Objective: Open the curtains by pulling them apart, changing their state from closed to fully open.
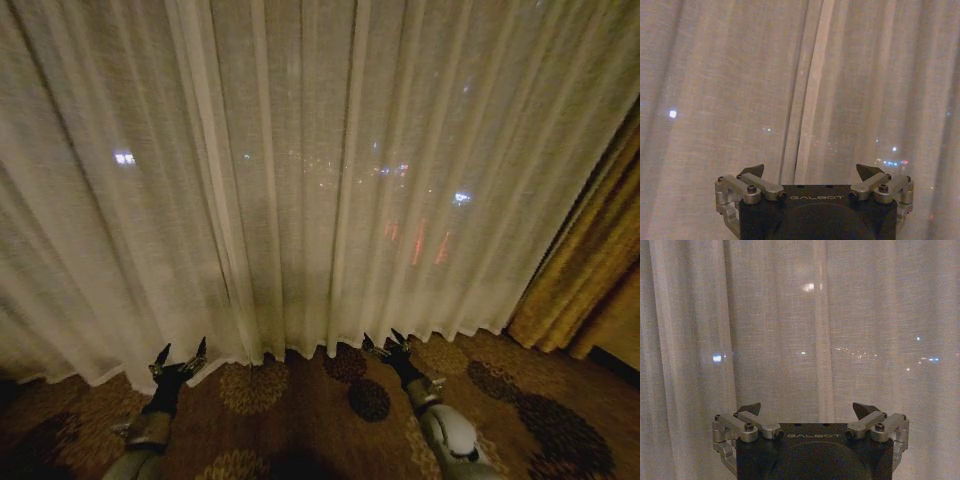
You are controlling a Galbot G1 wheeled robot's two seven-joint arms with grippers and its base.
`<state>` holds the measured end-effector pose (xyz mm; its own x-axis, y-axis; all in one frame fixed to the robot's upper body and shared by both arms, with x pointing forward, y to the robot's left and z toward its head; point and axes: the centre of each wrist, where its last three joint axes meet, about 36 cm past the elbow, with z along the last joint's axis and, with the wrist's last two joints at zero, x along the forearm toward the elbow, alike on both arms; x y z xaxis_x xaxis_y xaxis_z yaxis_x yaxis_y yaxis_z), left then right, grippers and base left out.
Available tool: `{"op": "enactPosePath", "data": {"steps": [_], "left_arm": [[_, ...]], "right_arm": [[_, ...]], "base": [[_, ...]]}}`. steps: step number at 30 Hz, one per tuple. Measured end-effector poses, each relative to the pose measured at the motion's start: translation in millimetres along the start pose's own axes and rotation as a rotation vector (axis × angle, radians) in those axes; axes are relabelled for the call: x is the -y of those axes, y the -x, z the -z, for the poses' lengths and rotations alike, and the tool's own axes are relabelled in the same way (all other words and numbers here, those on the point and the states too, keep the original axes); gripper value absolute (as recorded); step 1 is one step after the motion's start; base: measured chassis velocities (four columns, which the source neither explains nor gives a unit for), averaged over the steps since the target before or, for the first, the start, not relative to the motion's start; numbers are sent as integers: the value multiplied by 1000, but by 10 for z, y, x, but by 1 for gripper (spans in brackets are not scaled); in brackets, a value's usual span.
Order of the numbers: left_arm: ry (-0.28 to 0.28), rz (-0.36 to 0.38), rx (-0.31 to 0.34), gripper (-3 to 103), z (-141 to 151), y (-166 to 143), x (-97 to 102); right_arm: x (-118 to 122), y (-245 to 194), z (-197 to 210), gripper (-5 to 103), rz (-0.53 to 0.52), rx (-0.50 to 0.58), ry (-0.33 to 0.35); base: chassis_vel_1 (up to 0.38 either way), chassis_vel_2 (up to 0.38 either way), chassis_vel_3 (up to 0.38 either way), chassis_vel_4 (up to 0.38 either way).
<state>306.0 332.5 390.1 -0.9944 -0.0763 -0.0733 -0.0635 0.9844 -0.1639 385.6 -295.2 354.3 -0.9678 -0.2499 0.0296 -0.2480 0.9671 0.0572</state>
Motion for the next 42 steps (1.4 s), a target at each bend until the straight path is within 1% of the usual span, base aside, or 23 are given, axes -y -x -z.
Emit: {"op": "enactPosePath", "data": {"steps": [8,15,26,31,36,38,39,42], "left_arm": [[0,0,0,100,-1,-1,0],[0,0,0,100,0,0,-1],[0,0,0,100,0,0,0],[0,0,0,100,0,0,0],[0,0,0,100,0,0,1],[0,0,0,100,0,0,0],[0,0,0,100,0,0,0],[0,0,0,100,0,-1,0]], "right_arm": [[-5,11,-19,100,12,-2,0],[2,47,-23,100,19,4,0],[65,129,-92,100,5,18,7],[81,210,-79,100,-22,30,5],[106,319,-67,100,-66,70,-15],[128,345,-63,100,-73,72,-40],[128,345,-63,100,-73,72,-40],[160,420,-49,100,-99,66,-80]], "base": [[-152,244,195,-244],[-72,293,70,-275],[-167,288,159,-287],[-211,218,205,-209],[-127,107,131,-109],[-21,38,19,-15],[0,0,0,0],[0,0,0,0]]}}
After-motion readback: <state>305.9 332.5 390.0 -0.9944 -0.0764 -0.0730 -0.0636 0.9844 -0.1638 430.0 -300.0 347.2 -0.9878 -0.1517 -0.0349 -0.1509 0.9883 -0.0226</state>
